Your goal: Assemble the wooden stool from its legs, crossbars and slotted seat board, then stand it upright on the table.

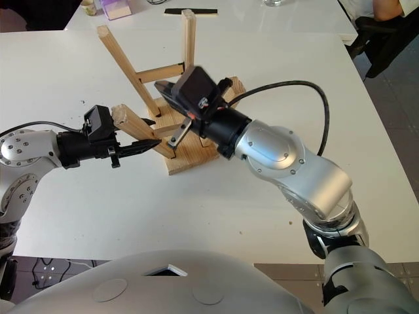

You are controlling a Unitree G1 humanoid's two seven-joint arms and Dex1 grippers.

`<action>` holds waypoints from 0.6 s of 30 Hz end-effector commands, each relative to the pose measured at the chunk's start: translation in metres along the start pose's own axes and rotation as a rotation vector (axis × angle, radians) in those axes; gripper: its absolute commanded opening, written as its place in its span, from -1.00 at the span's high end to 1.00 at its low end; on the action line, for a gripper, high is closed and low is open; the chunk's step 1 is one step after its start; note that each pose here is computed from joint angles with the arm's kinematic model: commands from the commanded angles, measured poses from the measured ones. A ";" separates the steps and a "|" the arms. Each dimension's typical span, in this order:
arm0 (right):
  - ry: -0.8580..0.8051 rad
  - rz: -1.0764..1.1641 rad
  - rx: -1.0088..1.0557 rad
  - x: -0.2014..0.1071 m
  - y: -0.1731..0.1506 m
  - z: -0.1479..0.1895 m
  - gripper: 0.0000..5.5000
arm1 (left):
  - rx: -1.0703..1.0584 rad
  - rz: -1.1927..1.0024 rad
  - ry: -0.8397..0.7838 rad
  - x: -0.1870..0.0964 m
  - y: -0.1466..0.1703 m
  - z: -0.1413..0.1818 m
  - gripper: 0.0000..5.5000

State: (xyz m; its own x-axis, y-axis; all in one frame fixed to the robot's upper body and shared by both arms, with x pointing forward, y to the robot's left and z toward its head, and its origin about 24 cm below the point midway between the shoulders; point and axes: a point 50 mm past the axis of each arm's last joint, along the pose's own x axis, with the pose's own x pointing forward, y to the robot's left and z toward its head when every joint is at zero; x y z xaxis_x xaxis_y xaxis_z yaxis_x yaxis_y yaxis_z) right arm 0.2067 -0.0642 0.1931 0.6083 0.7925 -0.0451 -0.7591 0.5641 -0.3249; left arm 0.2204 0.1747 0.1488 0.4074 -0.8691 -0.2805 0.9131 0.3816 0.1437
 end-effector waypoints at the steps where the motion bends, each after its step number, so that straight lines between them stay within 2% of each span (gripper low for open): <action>1: 0.220 0.085 -0.036 0.000 0.016 -0.043 1.00 | -0.106 0.023 0.128 0.004 -0.003 -0.026 0.26; 4: 0.282 0.127 -0.029 0.006 0.016 -0.056 1.00 | -0.102 0.013 0.134 0.008 -0.004 -0.027 0.26; 9: 0.172 0.040 -0.050 0.012 -0.006 -0.039 1.00 | -0.087 -0.013 0.155 0.008 -0.003 -0.027 0.26; 14: -0.114 -0.032 0.014 0.005 -0.033 0.012 1.00 | -0.087 -0.034 0.195 0.006 -0.002 -0.032 0.26; 18: -0.364 -0.054 0.121 -0.018 -0.063 0.050 1.00 | -0.068 -0.106 0.235 0.004 -0.002 -0.037 0.26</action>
State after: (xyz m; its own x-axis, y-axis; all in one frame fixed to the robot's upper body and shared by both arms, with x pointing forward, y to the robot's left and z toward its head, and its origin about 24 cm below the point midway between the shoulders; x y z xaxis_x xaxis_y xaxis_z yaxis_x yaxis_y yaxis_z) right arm 0.2292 -0.0846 0.2377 0.5535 0.8075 0.2037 -0.7740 0.5891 -0.2322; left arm 0.2306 0.1715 0.1459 0.4063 -0.8580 -0.3143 0.9132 0.3690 0.1731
